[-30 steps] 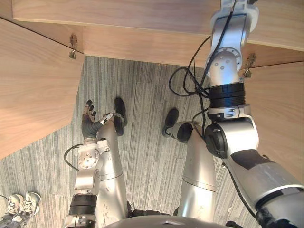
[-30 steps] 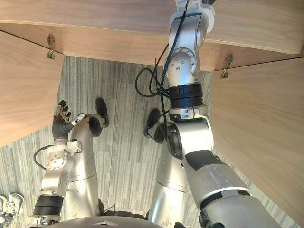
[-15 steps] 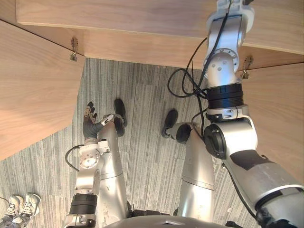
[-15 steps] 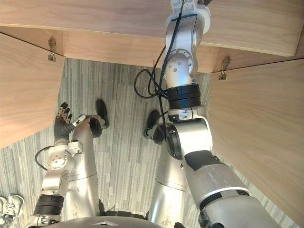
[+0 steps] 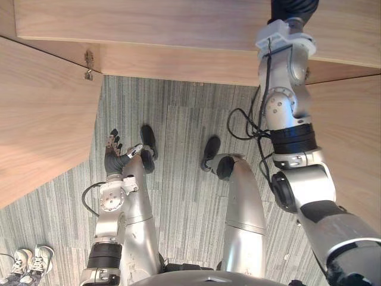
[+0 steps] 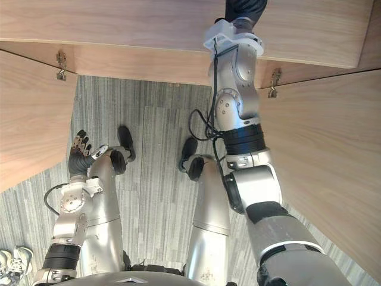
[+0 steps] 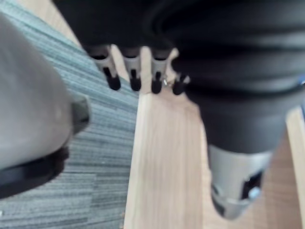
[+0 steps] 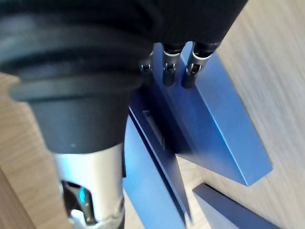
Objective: Walk over to the cabinet, pick up the folder, carry it to the office cabinet, place the folder inside the office cabinet, then close the office cabinet door
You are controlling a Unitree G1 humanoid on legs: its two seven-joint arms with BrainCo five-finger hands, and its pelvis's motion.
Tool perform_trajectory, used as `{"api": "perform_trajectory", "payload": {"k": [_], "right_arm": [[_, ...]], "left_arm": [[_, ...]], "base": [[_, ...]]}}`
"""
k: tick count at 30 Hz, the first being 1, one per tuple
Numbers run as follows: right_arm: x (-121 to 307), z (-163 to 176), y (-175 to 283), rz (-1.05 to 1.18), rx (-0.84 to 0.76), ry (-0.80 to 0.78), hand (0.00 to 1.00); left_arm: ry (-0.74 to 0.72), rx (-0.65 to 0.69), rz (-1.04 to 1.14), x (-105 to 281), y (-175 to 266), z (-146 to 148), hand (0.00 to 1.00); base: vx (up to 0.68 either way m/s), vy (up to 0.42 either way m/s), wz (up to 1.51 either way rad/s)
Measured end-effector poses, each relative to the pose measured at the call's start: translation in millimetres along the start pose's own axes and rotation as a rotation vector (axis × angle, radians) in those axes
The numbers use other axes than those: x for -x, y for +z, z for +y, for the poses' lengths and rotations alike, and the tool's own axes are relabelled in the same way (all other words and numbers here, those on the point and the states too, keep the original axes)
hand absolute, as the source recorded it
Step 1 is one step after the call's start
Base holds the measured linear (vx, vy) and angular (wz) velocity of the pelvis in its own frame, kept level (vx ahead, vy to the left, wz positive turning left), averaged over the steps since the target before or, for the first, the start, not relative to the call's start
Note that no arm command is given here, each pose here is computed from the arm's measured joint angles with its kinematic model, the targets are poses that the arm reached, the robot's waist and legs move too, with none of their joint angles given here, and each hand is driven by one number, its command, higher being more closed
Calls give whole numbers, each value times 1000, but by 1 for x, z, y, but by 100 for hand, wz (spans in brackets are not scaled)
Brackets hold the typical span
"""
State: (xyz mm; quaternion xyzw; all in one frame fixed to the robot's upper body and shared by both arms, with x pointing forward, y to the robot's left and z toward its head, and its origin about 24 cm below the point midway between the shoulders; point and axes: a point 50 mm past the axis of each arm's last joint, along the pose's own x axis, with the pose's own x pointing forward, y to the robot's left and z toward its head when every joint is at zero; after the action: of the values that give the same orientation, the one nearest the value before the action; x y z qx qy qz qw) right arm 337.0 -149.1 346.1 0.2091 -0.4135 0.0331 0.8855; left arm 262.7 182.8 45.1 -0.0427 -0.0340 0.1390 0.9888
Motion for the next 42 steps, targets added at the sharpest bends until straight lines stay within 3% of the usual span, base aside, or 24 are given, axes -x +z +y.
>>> {"api": "perform_trajectory", "payload": {"k": [4,15,22,28,39,40,42], "right_arm": [[0,-11,11,-47,246,51,0],[3,-30,21,-65,532,99,0],[9,-41,21,-20,769,233,0],[18,-45,9,52,882,345,0],[44,-47,-7,134,888,463,0],[48,-49,-9,145,884,460,100],[54,-51,-10,141,896,457,100]], "left_arm": [[5,-15,-4,-1,0,2,0],[30,-54,-18,-13,6,11,0],[28,-82,-47,-20,14,20,0],[9,-85,-49,-20,15,21,0],[-6,-121,-63,-22,19,27,0],[-4,-120,-66,-22,19,27,0],[-4,-119,-75,-22,21,27,0]], "base": [[6,8,-1],[1,2,0],[0,0,0],[0,0,0],[0,0,0],[0,0,0],[0,0,0]]}}
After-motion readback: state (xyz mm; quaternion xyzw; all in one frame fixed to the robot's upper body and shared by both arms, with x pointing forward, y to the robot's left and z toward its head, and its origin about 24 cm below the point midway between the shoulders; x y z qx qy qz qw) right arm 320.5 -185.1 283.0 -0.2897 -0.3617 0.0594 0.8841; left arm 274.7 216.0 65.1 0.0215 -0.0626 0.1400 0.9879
